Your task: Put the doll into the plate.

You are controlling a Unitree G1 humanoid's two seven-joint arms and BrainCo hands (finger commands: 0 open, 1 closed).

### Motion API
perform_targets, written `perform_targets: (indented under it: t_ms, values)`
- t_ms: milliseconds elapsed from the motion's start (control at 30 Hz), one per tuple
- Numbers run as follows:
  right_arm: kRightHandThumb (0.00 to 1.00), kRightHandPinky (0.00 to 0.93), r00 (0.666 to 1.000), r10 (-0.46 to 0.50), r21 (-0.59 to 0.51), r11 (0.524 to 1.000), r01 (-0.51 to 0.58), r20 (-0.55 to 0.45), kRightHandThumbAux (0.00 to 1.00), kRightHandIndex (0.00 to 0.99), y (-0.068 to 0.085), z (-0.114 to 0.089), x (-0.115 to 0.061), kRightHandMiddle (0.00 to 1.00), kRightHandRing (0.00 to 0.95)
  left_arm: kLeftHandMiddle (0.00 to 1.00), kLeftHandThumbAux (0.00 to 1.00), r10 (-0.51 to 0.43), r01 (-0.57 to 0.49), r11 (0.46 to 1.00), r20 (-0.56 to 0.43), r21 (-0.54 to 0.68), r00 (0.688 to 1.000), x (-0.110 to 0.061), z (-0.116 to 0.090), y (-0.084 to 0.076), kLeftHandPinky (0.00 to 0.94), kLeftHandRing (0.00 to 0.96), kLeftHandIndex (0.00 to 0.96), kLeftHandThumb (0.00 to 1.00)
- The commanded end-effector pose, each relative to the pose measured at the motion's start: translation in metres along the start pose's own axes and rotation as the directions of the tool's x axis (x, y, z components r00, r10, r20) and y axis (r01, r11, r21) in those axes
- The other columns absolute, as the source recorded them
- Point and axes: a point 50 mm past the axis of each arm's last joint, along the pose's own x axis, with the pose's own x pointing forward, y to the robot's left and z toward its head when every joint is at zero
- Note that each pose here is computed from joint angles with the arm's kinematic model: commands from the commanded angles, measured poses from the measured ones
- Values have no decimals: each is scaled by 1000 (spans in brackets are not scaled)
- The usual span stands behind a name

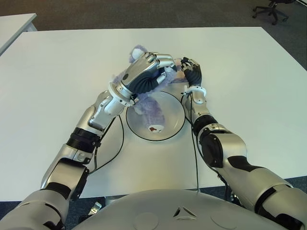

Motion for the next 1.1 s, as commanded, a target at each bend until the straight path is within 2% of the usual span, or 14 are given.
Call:
perform_targets:
  t_ms: [33, 767, 1100]
  values:
    - [681, 207, 985, -4, -3, 1000, 4, -173, 731, 398, 1, -44, -25, 177, 171, 449, 669, -52, 51, 998, -39, -30, 998, -9, -3, -11, 387, 367, 417, 836]
    - [687, 217, 980, 2, 1, 1000, -2, -199, 731, 398, 2, -45, -24, 181, 176, 449, 669, -98, 91, 988, -54, -127, 994, -13, 5, -8, 373, 352, 416, 836]
    - [684, 216, 981, 1, 4, 1000, -1, -196, 731, 398, 1, -45, -24, 184, 175, 452, 670, -109, 101, 986, -56, -135, 992, -14, 8, -8, 360, 344, 411, 834]
